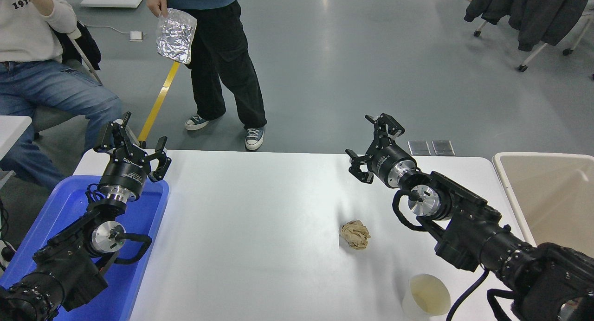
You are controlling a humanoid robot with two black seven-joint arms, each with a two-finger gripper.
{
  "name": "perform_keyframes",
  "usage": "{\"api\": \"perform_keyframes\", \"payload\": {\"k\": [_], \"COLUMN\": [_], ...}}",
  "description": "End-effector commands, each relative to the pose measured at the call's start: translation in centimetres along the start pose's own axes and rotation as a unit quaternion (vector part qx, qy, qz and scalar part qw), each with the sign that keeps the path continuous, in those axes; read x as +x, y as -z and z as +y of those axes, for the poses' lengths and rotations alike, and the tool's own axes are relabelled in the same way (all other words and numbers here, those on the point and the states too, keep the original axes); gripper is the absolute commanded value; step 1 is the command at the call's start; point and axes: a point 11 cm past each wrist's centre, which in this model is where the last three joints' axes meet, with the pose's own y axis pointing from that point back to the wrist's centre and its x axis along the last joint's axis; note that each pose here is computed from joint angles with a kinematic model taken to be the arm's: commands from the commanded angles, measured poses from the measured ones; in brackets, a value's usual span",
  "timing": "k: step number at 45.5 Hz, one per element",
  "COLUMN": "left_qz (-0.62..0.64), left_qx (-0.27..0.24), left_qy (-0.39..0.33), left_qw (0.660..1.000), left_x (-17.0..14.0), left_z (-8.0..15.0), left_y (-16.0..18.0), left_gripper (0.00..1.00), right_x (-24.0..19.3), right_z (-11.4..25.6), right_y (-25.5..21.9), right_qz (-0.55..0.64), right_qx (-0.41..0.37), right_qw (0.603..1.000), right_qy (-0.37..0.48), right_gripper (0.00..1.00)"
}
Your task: Dispose of the paper cup in the dustbin
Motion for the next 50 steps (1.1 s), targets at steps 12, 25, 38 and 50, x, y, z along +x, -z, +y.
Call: {"api": "perform_keyframes", "payload": {"k": [12, 25, 38, 50], "left_qz": [-0.001, -0.002, 0.002, 0.004], "left_qx": [0.001, 0.001, 0.0, -0.002], "left_qy": [0.001, 0.0, -0.001, -0.004], "left_qw": [1.0, 1.0, 1.0, 1.0], "left_x": [0.0, 0.0, 0.0, 0.1], "left_z": [0.0, 0.0, 0.1, 0.1], "left_y": [0.0, 0.0, 0.1, 0.0], "left_gripper": [1.0, 1.0, 1.0, 1.0], "right_x": [-0.1, -0.2, 0.2, -0.1], "right_z": [0.0, 0.0, 0.2, 0.3], "right_y": [0.0, 0.0, -0.6, -1.6], "right_qz": [-0.002, -0.003, -0.005, -0.008], "right_qx": [0.001, 0.001, -0.005, -0.012], "right_qw": [1.0, 1.0, 1.0, 1.0], "right_qy": [0.002, 0.004, -0.002, 0.001], "right_gripper": [1.0, 1.0, 1.0, 1.0]}}
